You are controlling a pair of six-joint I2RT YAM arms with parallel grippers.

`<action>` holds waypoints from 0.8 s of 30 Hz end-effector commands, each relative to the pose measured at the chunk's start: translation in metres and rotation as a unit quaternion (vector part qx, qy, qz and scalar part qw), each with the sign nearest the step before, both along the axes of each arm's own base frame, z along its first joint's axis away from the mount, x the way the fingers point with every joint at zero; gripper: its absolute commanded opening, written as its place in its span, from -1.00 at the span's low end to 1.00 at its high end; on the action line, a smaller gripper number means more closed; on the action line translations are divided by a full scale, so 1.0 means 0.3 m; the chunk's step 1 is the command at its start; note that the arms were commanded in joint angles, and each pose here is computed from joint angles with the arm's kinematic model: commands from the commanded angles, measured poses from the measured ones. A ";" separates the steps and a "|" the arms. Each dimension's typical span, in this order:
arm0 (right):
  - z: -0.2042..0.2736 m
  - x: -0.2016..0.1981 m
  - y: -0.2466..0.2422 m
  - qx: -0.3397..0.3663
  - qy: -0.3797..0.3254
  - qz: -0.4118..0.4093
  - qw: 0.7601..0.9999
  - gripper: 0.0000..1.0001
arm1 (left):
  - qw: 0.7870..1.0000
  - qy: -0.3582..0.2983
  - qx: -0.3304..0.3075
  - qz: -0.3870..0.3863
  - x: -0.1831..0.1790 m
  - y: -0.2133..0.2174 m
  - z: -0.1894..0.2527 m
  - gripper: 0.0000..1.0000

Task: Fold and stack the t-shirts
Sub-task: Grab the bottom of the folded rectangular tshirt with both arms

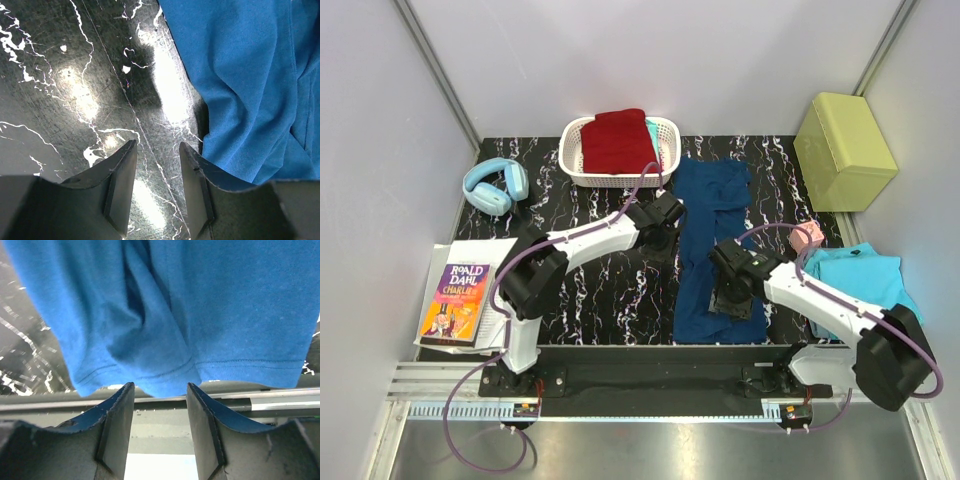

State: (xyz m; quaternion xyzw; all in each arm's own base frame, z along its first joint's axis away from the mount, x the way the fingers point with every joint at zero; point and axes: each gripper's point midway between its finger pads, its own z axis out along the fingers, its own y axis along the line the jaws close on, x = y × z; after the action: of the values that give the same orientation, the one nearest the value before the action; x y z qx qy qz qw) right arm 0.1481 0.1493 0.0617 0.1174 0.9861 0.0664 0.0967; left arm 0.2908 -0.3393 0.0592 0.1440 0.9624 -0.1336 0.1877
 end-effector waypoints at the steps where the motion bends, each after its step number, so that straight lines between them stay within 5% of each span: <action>1: -0.041 0.034 0.004 -0.017 -0.009 -0.027 0.999 0.04 | 1.000 -0.019 -0.011 -0.005 0.006 0.007 0.039 -0.11; 10: -0.075 0.090 0.013 -0.053 -0.002 -0.033 0.998 -0.14 | 1.000 -0.022 -0.001 -0.009 -0.021 0.049 0.041 -0.11; 21: -0.032 0.012 0.020 -0.047 0.006 -0.031 0.998 -1.00 | 1.000 -0.015 -0.008 -0.012 -0.033 0.045 0.040 -0.12; 24: -0.017 -0.023 0.033 -0.044 0.011 -0.027 0.999 -1.00 | 1.000 -0.015 -0.010 -0.013 -0.033 0.041 0.043 -0.12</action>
State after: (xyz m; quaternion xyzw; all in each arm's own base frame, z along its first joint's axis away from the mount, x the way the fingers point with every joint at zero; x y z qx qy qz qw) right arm 0.1480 0.1536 0.0405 0.1294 0.9880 0.0111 0.0835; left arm 0.2742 -0.3196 0.0518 0.1548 0.9650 -0.1191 0.1751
